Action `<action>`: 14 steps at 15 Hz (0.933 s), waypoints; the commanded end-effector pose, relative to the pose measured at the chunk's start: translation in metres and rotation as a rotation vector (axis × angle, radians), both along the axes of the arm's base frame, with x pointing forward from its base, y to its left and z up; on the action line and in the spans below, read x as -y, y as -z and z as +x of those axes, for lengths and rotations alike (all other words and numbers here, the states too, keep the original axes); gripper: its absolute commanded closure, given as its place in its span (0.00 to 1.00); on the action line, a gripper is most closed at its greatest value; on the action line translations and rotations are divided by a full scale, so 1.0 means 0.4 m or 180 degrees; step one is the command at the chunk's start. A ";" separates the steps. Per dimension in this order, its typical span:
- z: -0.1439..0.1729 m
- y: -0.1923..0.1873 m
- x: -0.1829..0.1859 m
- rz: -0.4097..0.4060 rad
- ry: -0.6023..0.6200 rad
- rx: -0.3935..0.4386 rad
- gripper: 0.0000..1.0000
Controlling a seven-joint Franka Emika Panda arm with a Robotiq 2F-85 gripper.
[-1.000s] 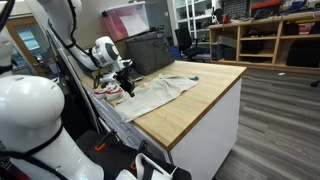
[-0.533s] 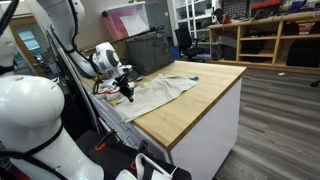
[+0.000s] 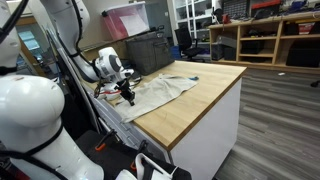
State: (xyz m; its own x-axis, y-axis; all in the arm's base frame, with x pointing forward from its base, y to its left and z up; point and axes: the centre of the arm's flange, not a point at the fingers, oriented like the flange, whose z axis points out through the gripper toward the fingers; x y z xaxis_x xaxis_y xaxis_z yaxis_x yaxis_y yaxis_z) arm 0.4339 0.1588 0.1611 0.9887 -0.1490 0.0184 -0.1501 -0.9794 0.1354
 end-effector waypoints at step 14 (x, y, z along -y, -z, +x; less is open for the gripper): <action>-0.117 -0.104 0.135 0.0298 -0.0360 -0.1116 1.00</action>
State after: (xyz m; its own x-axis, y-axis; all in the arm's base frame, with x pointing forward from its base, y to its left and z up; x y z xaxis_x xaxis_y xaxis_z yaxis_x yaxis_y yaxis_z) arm 0.3981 0.1083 0.1790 0.9489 -0.0673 -0.3082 -0.0366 -0.9939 0.1041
